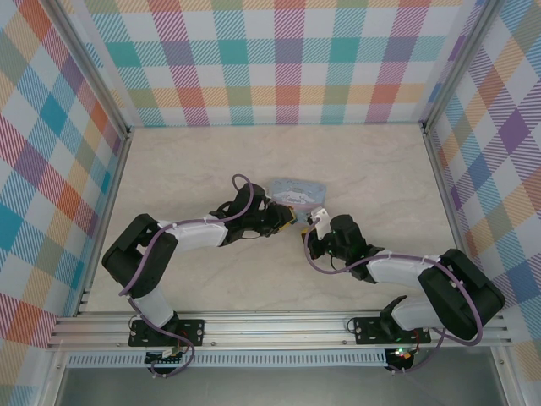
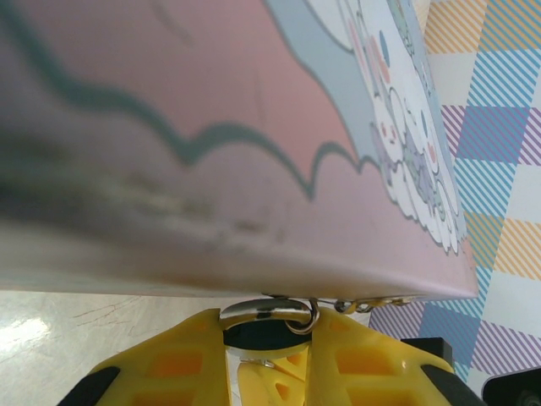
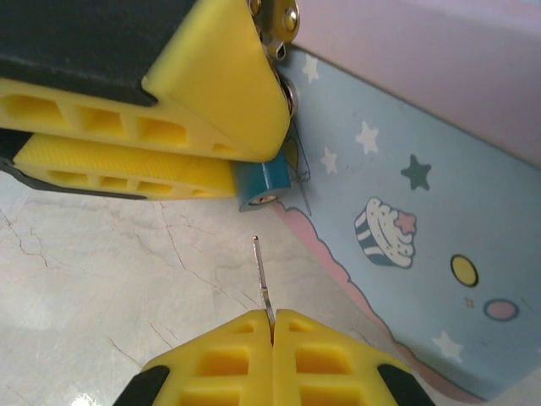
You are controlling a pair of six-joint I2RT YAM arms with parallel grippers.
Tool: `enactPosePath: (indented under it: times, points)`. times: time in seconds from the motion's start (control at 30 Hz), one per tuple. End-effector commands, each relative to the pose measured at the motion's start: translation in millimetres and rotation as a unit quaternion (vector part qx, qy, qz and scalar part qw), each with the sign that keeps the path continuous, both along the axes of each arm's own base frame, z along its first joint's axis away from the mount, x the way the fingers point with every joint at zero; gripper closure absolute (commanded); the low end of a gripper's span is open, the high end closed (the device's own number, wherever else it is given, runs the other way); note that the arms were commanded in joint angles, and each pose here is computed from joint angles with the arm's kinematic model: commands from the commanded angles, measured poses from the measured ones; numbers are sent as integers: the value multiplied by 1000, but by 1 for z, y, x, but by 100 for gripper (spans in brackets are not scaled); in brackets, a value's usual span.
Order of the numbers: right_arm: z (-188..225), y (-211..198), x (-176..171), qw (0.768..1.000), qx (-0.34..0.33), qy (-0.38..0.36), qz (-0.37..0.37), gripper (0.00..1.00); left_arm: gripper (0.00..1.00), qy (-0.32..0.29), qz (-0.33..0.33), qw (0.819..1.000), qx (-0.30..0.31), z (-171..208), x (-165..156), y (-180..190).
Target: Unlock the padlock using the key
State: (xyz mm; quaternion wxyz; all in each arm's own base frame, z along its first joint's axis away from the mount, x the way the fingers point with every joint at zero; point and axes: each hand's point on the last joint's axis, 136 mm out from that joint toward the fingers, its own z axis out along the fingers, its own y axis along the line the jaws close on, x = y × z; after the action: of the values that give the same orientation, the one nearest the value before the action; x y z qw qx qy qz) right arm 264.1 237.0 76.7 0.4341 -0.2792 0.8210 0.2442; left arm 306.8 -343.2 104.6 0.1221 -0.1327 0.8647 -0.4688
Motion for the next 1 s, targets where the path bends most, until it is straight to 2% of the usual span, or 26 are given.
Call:
enactPosePath:
  times: [0.0,0.97]
  points:
    - [18,8,13,999,10,-32,3,100,79,-32,-16,999,-36,33,0,-8]
    - [34,11,23,998,17,-57,-1,100,79,-25,-21,999,-30,25,-4,-6]
